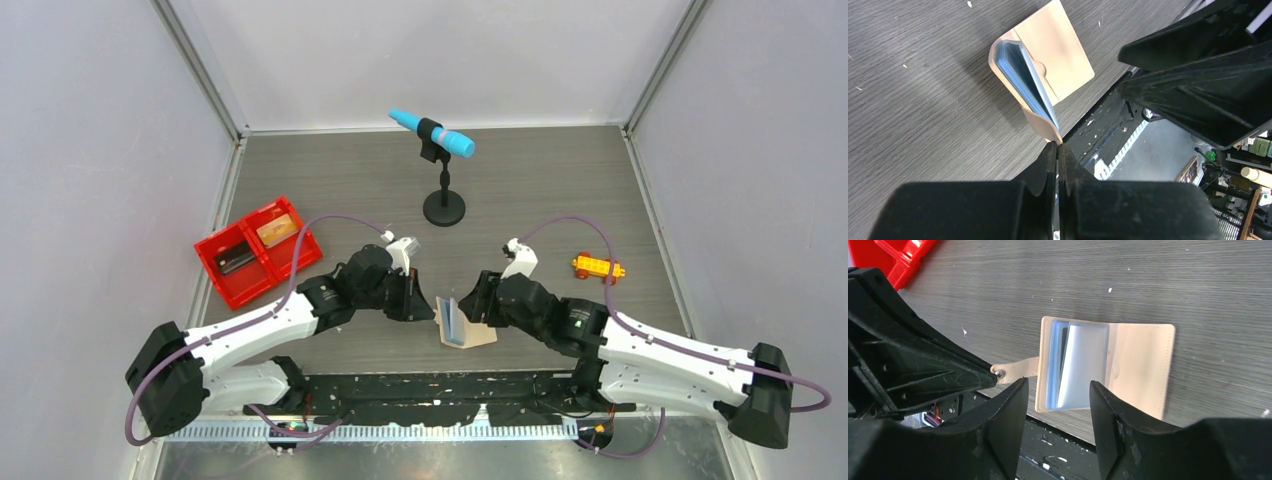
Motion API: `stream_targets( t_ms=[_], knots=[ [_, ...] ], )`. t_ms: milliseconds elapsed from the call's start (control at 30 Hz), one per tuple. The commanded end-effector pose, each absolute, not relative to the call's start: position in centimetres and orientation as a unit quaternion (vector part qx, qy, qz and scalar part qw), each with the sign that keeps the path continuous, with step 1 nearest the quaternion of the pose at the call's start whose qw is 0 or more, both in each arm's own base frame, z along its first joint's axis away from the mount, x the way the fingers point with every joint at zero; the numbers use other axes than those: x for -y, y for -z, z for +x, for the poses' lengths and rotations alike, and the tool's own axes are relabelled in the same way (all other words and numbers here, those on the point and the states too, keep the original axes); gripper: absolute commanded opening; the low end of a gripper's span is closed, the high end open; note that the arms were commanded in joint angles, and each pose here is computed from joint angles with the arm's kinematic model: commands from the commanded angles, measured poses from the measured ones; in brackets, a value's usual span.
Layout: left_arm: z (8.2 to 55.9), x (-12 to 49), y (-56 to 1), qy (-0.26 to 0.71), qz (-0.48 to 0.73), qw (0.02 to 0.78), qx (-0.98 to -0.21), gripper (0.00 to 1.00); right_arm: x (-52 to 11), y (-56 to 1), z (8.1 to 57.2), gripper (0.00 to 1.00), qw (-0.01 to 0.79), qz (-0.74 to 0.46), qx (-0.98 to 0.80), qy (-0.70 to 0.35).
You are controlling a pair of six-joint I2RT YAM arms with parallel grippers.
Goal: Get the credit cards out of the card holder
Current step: Open the card holder at the center of the board.
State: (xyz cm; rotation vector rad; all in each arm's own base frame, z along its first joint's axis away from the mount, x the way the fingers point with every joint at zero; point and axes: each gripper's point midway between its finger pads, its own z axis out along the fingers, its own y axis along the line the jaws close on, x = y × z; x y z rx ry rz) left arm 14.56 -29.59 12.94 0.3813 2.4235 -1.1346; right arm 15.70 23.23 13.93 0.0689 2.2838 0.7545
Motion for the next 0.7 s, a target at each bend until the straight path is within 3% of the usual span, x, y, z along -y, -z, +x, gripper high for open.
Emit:
stream_targets(
  t_ms=[0,333,667],
  knots=[
    [14.9,30.5,-14.8,0.437,0.145,0.236,-0.856,0.00,-25.4,-13.2,16.0,0.58,0.350,0.024,-0.882,-0.315],
    [14.9,30.5,-14.7,0.435,0.144,0.235,-0.857,0.00,-27.2,-10.2,16.6,0.66,0.329,0.015,-0.897,-0.295],
    [15.0,30.1,-14.3,0.429,0.140,0.240,-0.859,0.00,-25.5,-7.2,16.7,0.56,0.325,0.021,-0.914,-0.241]
  ],
)
